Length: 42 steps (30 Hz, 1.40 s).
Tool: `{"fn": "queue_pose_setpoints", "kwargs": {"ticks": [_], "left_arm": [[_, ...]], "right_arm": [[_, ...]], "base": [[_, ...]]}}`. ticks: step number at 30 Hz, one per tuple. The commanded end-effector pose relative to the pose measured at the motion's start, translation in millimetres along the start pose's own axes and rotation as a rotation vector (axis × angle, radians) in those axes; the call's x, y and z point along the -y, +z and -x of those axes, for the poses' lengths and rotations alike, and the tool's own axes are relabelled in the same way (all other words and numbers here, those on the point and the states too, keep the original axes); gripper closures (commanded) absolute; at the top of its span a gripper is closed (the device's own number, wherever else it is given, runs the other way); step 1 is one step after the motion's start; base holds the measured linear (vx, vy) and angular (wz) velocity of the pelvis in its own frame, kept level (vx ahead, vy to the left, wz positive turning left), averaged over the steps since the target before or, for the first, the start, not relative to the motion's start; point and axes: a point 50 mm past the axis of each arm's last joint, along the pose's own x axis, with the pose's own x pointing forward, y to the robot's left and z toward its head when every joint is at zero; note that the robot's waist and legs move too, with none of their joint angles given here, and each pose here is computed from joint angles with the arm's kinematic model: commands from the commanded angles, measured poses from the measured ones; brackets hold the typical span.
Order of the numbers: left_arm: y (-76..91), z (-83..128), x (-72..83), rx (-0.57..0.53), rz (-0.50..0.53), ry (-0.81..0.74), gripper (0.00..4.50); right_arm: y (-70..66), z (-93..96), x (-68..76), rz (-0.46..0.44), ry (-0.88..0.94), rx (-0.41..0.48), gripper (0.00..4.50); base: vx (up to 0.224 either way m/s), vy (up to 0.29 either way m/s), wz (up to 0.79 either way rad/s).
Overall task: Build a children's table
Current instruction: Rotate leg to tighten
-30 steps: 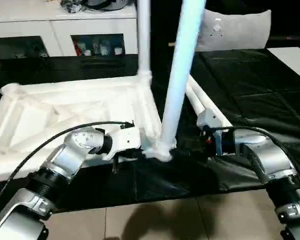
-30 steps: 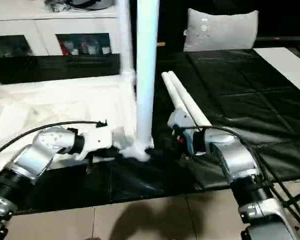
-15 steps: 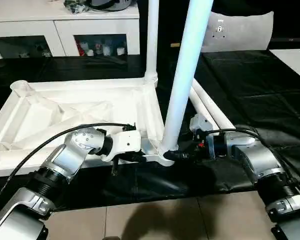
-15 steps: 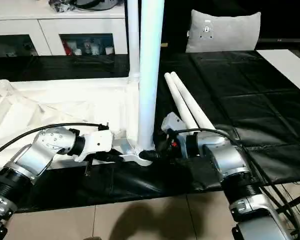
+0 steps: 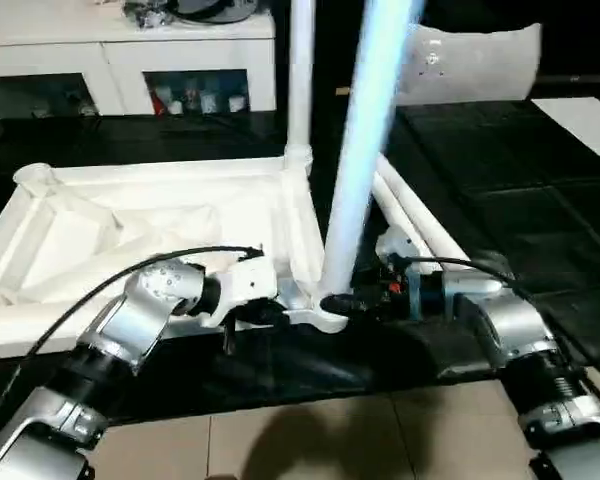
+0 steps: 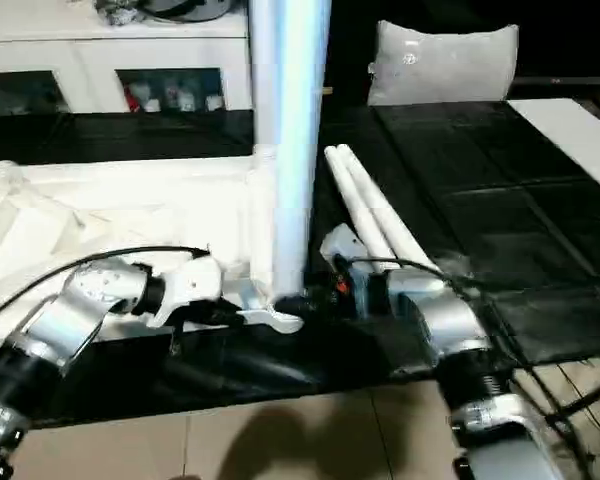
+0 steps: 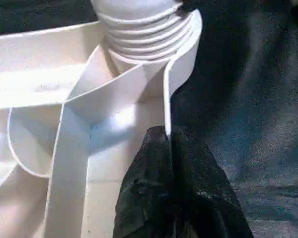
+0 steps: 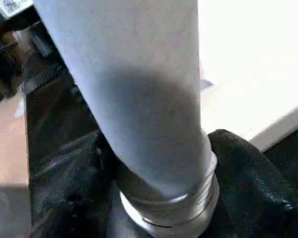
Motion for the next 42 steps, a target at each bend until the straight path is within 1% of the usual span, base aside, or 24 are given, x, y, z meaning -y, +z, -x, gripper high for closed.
{"fn": "queue_pose_setpoints", "kwargs": {"ticks": [1, 3, 6, 7, 8, 11, 14, 15, 16, 17, 19, 20, 22, 23, 25, 26, 29, 30, 32, 36, 37, 38, 41, 42], "left_arm": [[1.6, -19, 7.7, 0.030, 0.098, 0.046, 4.50], [5.0, -26, 3.9, 0.049, 0.187, 0.152, 4.50], [11.5, -34, -0.7, 0.054, 0.244, 0.249, 4.50], [11.5, -34, -0.7, 0.054, 0.244, 0.249, 4.50], [21.1, -39, -4.6, 0.072, 0.273, 0.309, 4.50], [30.7, -42, -6.8, 0.088, 0.283, 0.345, 4.50], [30.4, -42, -6.6, 0.064, 0.244, 0.352, 4.50], [29.0, -42, -6.4, 0.056, 0.232, 0.353, 4.50], [27.4, -41, -6.5, 0.048, 0.228, 0.359, 4.50], [27.0, -41, -6.6, 0.045, 0.227, 0.361, 4.50], [22.1, -38, -7.7, 0.028, 0.218, 0.371, 4.50], [20.2, -36, -8.4, 0.022, 0.212, 0.372, 4.50], [19.1, -35, -8.9, 0.016, 0.208, 0.375, 4.50], [16.4, -34, -9.5, 0.003, 0.193, 0.372, 4.50], [14.6, -32, -9.7, -0.005, 0.179, 0.363, 4.50], [13.2, -31, -9.7, -0.006, 0.162, 0.347, 4.50], [8.2, -28, -9.3, -0.018, 0.118, 0.287, 4.50], [7.7, -27, -9.0, -0.018, 0.113, 0.276, 4.50], [5.8, -26, -7.2, -0.023, 0.073, 0.227, 4.50], [1.5, -22, -2.2, -0.040, -0.007, 0.115, 4.50], [0.9, -22, -1.4, -0.041, -0.024, 0.095, 4.50], [-0.6, -20, 0.2, -0.045, -0.049, 0.058, 4.50], [-4.1, -15, 2.1, -0.063, -0.102, -0.030, 4.50], [-4.8, -14, 2.2, -0.069, -0.110, -0.048, 4.50]], "right_arm": [[-0.8, -15.4, 4.3, -0.063, -0.139, -0.005, 1.90], [-0.2, -28.8, 9.0, -0.113, -0.264, 0.001, 1.91], [-0.9, -39.0, 14.0, -0.159, -0.377, -0.006, 1.91], [-0.9, -39.0, 14.0, -0.159, -0.377, -0.006, 1.91], [-1.5, -43.4, 17.5, -0.176, -0.450, -0.013, 1.91], [-1.1, -45.9, 18.9, -0.177, -0.490, -0.015, 1.91], [0.4, -46.8, 17.6, -0.175, -0.491, 0.005, 1.91], [0.8, -47.0, 17.0, -0.176, -0.486, 0.014, 1.35], [0.6, -46.4, 17.4, -0.178, -0.491, 0.016, 1.35], [0.5, -46.2, 17.5, -0.178, -0.494, 0.016, 1.21], [1.3, -41.9, 19.0, -0.177, -0.497, 0.036, 1.15], [1.8, -38.7, 19.9, -0.171, -0.497, 0.047, 0.86], [2.2, -36.7, 20.1, -0.164, -0.491, 0.052, 0.74], [2.9, -31.4, 20.7, -0.148, -0.480, 0.066, 0.68], [3.5, -27.3, 20.9, -0.135, -0.469, 0.076, 0.43], [4.3, -22.4, 21.2, -0.119, -0.455, 0.087, 0.43], [7.8, -5.9, 20.0, -0.048, -0.380, 0.105, 0.15], [8.4, -4.0, 19.5, -0.038, -0.368, 0.106, 0.06], [9.2, 3.6, 18.8, 0.010, -0.325, 0.084, 0.06], [10.9, 17.7, 17.2, 0.092, -0.227, 0.012, 0.06], [11.5, 19.7, 16.8, 0.103, -0.210, 0.001, 0.06], [13.0, 23.0, 15.9, 0.138, -0.176, -0.020, 0.06], [15.4, 30.1, 13.2, 0.206, -0.081, -0.068, 0.06], [15.6, 31.3, 12.7, 0.216, -0.060, -0.076, 0.06]], "base": [[0.000, 0.000, 0.00], [0.000, 0.000, 0.00], [0.000, 0.000, 0.00], [0.000, 0.000, 0.00], [0.000, 0.000, 0.00], [0.000, 0.000, 0.00], [0.000, 0.000, 0.00], [0.000, 0.000, 0.00], [0.000, 0.000, 0.00], [0.000, 0.000, 0.00], [0.000, 0.000, 0.00], [0.000, 0.000, 0.00], [0.000, 0.000, 0.00], [0.000, 0.000, 0.00], [0.000, 0.000, 0.00], [0.000, 0.000, 0.00], [0.000, 0.000, 0.00], [0.000, 0.000, 0.00], [0.000, 0.000, 0.00], [0.000, 0.000, 0.00], [0.000, 0.000, 0.00], [0.000, 0.000, 0.00], [0.000, 0.000, 0.00], [0.000, 0.000, 0.00]]}}
